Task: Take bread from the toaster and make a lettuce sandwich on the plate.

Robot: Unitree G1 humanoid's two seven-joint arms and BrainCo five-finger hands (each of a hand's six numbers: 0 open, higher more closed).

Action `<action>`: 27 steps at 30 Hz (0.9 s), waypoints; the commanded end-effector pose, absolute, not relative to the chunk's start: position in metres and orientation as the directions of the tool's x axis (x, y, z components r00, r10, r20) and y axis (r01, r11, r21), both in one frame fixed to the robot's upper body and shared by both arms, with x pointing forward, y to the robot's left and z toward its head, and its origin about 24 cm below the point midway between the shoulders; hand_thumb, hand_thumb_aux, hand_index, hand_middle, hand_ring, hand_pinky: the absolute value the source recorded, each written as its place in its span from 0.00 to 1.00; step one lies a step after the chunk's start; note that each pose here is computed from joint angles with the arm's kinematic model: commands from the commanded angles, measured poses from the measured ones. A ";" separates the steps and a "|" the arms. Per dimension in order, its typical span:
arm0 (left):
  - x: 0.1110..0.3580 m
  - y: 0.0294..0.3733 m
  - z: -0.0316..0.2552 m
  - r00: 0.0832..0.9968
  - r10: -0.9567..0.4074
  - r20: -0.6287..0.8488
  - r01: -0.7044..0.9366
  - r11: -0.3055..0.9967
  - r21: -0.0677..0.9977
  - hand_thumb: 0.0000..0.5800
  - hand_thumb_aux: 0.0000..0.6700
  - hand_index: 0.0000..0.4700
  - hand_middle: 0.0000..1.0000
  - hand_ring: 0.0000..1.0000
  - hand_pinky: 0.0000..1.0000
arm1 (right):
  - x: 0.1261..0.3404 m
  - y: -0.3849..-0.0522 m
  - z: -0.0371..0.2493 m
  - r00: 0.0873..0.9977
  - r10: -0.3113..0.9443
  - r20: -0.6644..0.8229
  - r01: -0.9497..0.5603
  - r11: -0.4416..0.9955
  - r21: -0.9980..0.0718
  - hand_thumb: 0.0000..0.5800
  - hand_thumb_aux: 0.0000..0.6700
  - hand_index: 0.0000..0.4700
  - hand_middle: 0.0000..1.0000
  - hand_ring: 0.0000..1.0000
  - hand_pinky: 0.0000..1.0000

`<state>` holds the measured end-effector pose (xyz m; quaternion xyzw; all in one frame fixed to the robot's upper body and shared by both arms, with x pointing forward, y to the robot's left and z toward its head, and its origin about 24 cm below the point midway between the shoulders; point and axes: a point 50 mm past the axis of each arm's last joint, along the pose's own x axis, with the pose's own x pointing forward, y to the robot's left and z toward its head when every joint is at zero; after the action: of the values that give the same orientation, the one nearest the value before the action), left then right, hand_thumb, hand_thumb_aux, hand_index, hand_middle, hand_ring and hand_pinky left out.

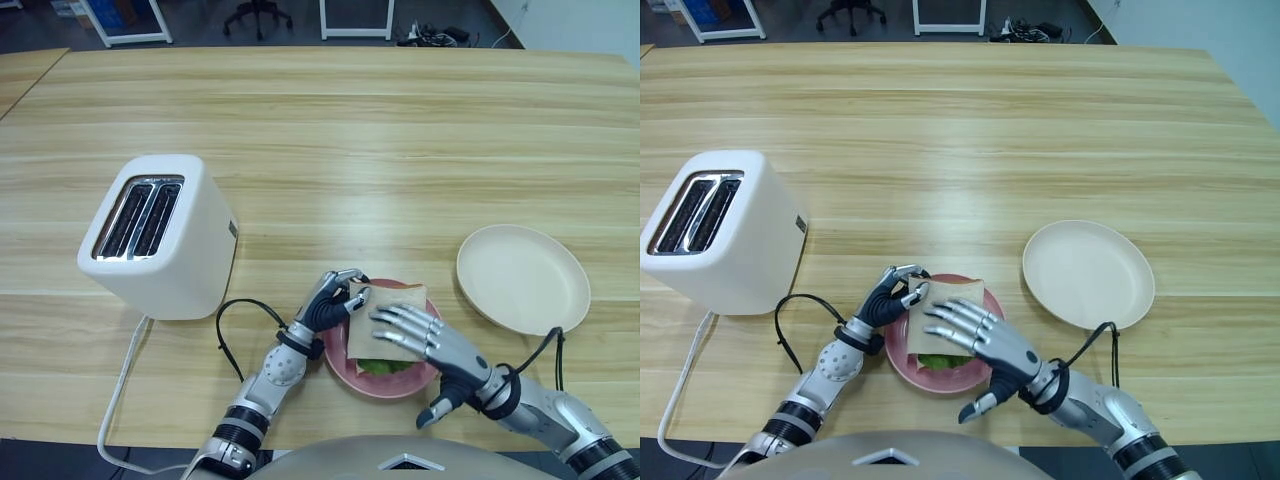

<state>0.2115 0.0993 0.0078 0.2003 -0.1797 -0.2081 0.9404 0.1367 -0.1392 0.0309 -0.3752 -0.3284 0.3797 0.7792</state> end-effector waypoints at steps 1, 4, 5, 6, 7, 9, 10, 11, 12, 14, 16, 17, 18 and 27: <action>0.209 0.102 -0.003 0.868 -0.446 0.219 0.307 0.828 0.469 1.00 1.00 1.00 1.00 1.00 1.00 | 0.129 -0.144 0.017 0.464 0.883 0.072 -0.468 0.313 -0.826 0.00 0.00 0.00 0.00 0.00 0.00; 0.209 0.100 -0.003 0.865 -0.450 0.221 0.308 0.825 0.474 1.00 1.00 1.00 1.00 1.00 1.00 | 0.130 -0.147 0.005 0.469 0.883 -0.024 -0.517 0.252 -0.818 0.00 0.00 0.00 0.00 0.00 0.00; 0.209 0.099 -0.004 0.864 -0.453 0.221 0.310 0.824 0.475 1.00 1.00 1.00 1.00 1.00 1.00 | 0.132 -0.148 0.000 0.476 0.878 -0.056 -0.523 0.232 -0.820 0.00 0.00 0.00 0.00 0.00 0.00; 0.209 0.098 -0.004 0.862 -0.457 0.221 0.314 0.822 0.476 1.00 1.00 1.00 1.00 1.00 1.00 | 0.134 -0.150 -0.004 0.489 0.869 -0.076 -0.526 0.225 -0.820 0.00 0.00 0.00 0.00 0.00 0.00; 0.208 0.097 -0.004 0.856 -0.467 0.221 0.321 0.815 0.482 1.00 1.00 1.00 1.00 1.00 1.00 | 0.136 -0.151 -0.007 0.506 0.858 -0.091 -0.528 0.225 -0.819 0.00 0.00 0.00 0.00 0.00 0.00; 0.206 0.096 -0.004 0.844 -0.488 0.224 0.329 0.800 0.503 1.00 1.00 1.00 1.00 1.00 1.00 | 0.138 -0.154 -0.012 0.531 0.840 -0.111 -0.533 0.229 -0.814 0.00 0.00 0.00 0.00 0.00 0.00; 0.206 0.096 -0.003 0.836 -0.498 0.231 0.327 0.789 0.520 1.00 1.00 1.00 1.00 1.00 1.00 | 0.138 -0.155 -0.014 0.540 0.833 -0.123 -0.538 0.229 -0.811 0.00 0.00 0.00 0.00 0.00 0.00; 0.207 0.096 -0.001 0.826 -0.508 0.245 0.316 0.777 0.545 1.00 1.00 1.00 1.00 1.00 1.00 | 0.137 -0.156 -0.016 0.548 0.825 -0.137 -0.545 0.228 -0.807 0.00 0.00 0.00 0.00 0.00 0.00; 0.208 0.097 0.003 0.814 -0.516 0.265 0.298 0.763 0.573 1.00 1.00 1.00 1.00 1.00 1.00 | 0.136 -0.158 -0.018 0.554 0.819 -0.152 -0.553 0.225 -0.802 0.00 0.00 0.00 0.00 0.00 0.00; 0.213 0.101 0.015 0.792 -0.514 0.329 0.224 0.746 0.628 1.00 1.00 1.00 1.00 1.00 1.00 | 0.133 -0.161 -0.022 0.563 0.806 -0.183 -0.569 0.218 -0.793 0.00 0.00 0.00 0.00 0.00 0.00; 0.220 0.108 0.028 0.777 -0.489 0.396 0.128 0.739 0.662 1.00 1.00 1.00 0.60 0.60 0.60 | 0.130 -0.163 -0.025 0.566 0.797 -0.210 -0.585 0.208 -0.784 0.00 0.00 0.00 0.00 0.00 0.00; 0.224 0.112 0.035 0.770 -0.469 0.434 0.070 0.737 0.672 0.87 0.64 0.64 0.00 0.00 0.00 | 0.128 -0.165 -0.026 0.566 0.794 -0.223 -0.592 0.203 -0.780 0.00 0.00 0.00 0.00 0.00 0.00; 0.229 0.118 0.043 0.763 -0.441 0.473 0.006 0.736 0.676 0.20 0.11 0.11 0.00 0.00 0.00 | 0.128 -0.166 -0.027 0.565 0.792 -0.234 -0.599 0.198 -0.776 0.00 0.00 0.00 0.00 0.00 0.00; 0.241 0.158 0.087 0.636 -0.234 0.735 -0.422 0.692 0.586 0.00 0.00 0.00 0.00 0.00 0.00 | 0.144 -0.156 -0.026 0.513 0.828 -0.225 -0.576 0.138 -0.806 0.00 0.00 0.00 0.00 0.00 0.00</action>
<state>0.2433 0.1547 0.0835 0.3886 -0.4122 0.0541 0.8223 0.1563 -0.1452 0.0069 -0.4029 -0.2355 0.4203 0.7782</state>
